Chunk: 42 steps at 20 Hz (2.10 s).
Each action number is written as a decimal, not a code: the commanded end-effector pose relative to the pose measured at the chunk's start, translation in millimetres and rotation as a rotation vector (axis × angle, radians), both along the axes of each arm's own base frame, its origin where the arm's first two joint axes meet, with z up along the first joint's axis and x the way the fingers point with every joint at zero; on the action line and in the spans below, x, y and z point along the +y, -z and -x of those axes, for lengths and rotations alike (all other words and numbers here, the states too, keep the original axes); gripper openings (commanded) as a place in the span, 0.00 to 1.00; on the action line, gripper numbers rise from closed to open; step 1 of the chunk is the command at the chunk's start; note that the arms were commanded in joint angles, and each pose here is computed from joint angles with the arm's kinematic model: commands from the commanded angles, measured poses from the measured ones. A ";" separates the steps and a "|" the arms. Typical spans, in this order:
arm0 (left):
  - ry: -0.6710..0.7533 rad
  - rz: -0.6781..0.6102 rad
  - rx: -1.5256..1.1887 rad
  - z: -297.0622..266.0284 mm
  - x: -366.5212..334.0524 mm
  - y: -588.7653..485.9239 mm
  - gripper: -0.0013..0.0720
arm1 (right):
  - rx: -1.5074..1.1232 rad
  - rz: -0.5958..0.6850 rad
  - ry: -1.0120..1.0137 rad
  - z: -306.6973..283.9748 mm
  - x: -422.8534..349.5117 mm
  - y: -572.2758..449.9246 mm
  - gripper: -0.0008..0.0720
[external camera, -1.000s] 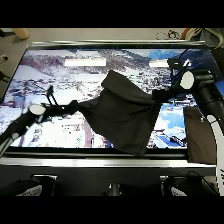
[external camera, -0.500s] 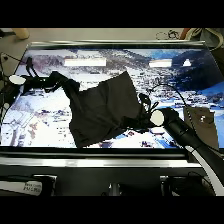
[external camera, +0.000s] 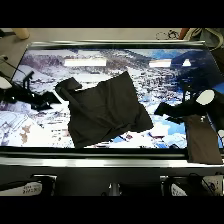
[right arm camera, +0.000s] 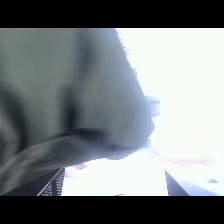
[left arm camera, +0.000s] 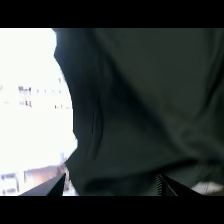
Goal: Fold the shirts.
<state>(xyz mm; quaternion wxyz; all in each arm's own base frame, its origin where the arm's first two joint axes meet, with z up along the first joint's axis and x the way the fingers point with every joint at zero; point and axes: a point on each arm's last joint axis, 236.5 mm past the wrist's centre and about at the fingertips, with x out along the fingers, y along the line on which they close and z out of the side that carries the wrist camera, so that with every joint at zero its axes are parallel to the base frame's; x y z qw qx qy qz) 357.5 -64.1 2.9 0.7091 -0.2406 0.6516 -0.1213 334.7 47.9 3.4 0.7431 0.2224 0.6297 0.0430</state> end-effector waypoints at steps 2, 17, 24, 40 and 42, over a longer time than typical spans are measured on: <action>-0.009 0.039 0.177 97.2 -36.3 70.9 1.00 | 0.150 -0.045 -0.030 7.6 -22.3 51.7 0.93; 0.071 0.089 -0.032 68.0 -91.1 55.6 0.06 | 0.080 -0.094 -0.149 -32.8 64.1 108.0 0.04; 0.009 -0.176 -1.213 5.9 -29.2 -375.4 0.06 | -0.916 0.203 -0.161 -94.6 14.9 -291.2 0.05; -0.110 -0.277 -1.155 -40.9 5.6 -383.5 0.06 | -0.964 0.482 0.032 -45.7 -57.1 -374.5 0.05; -0.091 -0.285 -1.008 -95.0 6.2 -315.3 0.06 | -0.829 0.474 -0.019 -107.5 -55.4 -310.4 0.05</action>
